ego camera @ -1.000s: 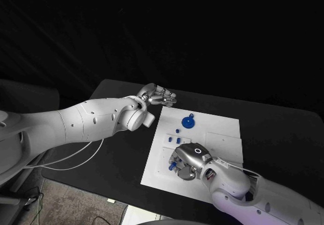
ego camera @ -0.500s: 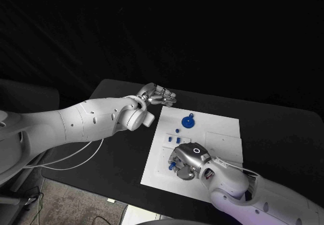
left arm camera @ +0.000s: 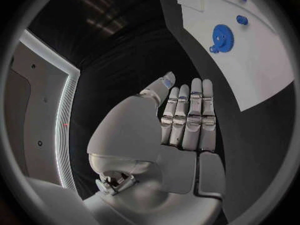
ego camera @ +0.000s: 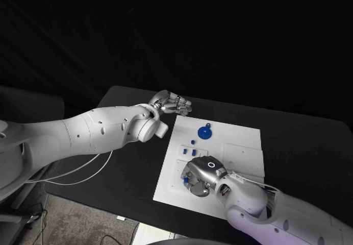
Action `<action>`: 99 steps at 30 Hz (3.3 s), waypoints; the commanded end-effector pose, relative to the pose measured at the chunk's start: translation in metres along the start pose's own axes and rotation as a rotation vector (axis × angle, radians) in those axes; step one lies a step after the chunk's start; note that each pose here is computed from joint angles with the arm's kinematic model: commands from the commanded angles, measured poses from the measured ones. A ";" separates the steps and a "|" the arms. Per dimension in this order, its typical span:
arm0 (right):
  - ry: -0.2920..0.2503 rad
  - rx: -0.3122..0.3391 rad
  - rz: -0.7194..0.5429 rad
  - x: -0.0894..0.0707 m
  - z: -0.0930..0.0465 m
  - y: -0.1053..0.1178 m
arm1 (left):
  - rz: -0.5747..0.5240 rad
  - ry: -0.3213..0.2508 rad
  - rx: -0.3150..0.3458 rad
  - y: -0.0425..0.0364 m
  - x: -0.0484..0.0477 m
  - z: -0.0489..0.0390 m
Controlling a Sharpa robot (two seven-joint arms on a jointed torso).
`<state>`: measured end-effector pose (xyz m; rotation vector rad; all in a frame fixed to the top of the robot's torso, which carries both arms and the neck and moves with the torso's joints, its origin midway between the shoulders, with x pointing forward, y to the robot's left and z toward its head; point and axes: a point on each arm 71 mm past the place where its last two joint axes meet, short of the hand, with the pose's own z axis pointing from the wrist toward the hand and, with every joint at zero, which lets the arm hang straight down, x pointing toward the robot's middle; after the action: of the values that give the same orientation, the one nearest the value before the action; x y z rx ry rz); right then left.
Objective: Assemble the parts on the task board
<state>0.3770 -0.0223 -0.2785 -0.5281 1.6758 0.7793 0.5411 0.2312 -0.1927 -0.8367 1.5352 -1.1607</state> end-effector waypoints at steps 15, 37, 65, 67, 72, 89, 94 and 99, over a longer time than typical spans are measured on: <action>-0.005 -0.012 0.052 0.006 -0.002 0.001 | -0.009 0.014 0.007 -0.0013 0.0014 0.0004; -0.123 -0.002 0.127 -0.007 -0.013 0.000 | -0.008 0.010 0.001 0.0000 -0.0018 -0.0008; -0.031 0.310 0.600 -0.065 -0.080 -0.114 | -0.004 -0.003 -0.005 0.0047 -0.0087 -0.0034; 0.037 0.391 0.629 -0.064 -0.091 -0.134 | -0.005 -0.003 -0.006 0.0059 -0.0084 -0.0036; 0.181 0.547 0.673 -0.056 -0.113 -0.163 | -0.007 -0.003 -0.010 0.0085 -0.0078 -0.0041; 0.460 0.802 0.699 -0.029 -0.142 -0.172 | -0.018 0.002 -0.013 0.0128 -0.0051 -0.0050; 0.441 0.822 0.711 -0.020 -0.137 -0.165 | -0.025 0.005 -0.005 0.0123 -0.0043 -0.0049; 0.426 0.819 0.716 -0.015 -0.128 -0.158 | -0.030 0.006 -0.002 0.0119 -0.0036 -0.0049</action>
<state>0.4056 -0.2242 -0.2817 0.5066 2.4389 0.4194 0.5383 0.2427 -0.2040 -0.8666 1.5400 -1.1488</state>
